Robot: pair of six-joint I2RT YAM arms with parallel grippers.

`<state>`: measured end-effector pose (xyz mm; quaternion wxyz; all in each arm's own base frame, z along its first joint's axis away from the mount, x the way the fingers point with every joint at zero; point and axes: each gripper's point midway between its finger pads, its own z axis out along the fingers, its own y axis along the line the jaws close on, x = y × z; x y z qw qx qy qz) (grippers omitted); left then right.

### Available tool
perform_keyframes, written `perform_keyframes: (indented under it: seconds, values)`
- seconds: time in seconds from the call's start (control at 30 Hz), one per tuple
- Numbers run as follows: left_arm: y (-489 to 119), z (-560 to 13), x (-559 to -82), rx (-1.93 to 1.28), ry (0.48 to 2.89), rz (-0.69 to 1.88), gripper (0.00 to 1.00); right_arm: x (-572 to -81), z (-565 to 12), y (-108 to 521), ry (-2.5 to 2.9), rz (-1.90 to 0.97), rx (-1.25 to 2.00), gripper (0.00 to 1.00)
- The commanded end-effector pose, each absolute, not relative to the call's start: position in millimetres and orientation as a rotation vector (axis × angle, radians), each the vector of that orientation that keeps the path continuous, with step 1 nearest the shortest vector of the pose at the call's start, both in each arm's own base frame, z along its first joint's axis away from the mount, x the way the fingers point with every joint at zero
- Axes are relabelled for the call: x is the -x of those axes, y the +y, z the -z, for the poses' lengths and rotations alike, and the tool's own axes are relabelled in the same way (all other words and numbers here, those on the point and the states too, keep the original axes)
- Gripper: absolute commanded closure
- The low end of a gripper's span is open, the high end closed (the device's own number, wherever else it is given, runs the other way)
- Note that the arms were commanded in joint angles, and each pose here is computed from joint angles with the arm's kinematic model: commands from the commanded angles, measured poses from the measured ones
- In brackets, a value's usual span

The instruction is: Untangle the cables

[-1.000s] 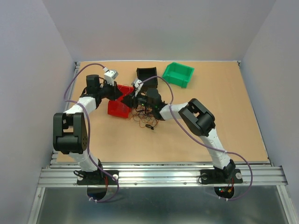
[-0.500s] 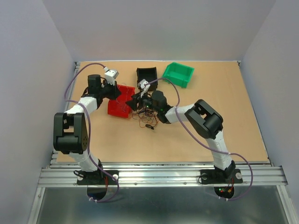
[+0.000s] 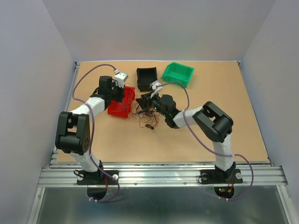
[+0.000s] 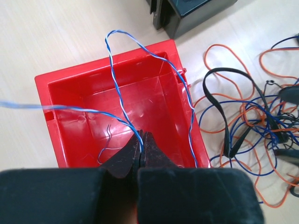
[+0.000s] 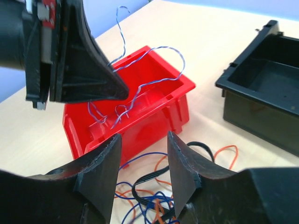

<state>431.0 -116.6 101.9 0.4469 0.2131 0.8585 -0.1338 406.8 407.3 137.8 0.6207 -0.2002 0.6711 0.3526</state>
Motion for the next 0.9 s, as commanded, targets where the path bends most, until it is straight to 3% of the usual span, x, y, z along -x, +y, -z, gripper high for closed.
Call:
perform_keyframes:
  seconds: [0.0, 0.33, 0.43, 0.53, 0.57, 0.67, 0.87]
  values:
    - [-105, -94, -439, -0.524, 2.175, 0.219, 1.0, -411, -182, 395, 1.415, -0.826, 0.384, 0.51]
    - [-100, -65, -445, -0.54, 2.26, 0.083, 0.98, -412, -182, 387, 1.418, -0.822, 0.359, 0.51]
    - [-102, -70, -445, -0.551, 2.244, 0.1, 0.89, -412, -180, 387, 1.422, -0.823, 0.358, 0.51]
    - [-104, -88, -441, -0.55, 2.187, 0.112, 0.74, -413, -180, 385, 1.422, -0.821, 0.349, 0.51]
    - [-104, -90, -439, -0.553, 2.175, 0.113, 0.64, -413, -180, 383, 1.423, -0.82, 0.344, 0.51]
    - [-105, -108, -435, -0.553, 2.123, 0.122, 0.51, -414, -180, 382, 1.423, -0.824, 0.338, 0.51]
    - [-104, -130, -429, -0.541, 2.069, 0.121, 0.47, -414, -179, 382, 1.425, -0.829, 0.334, 0.51]
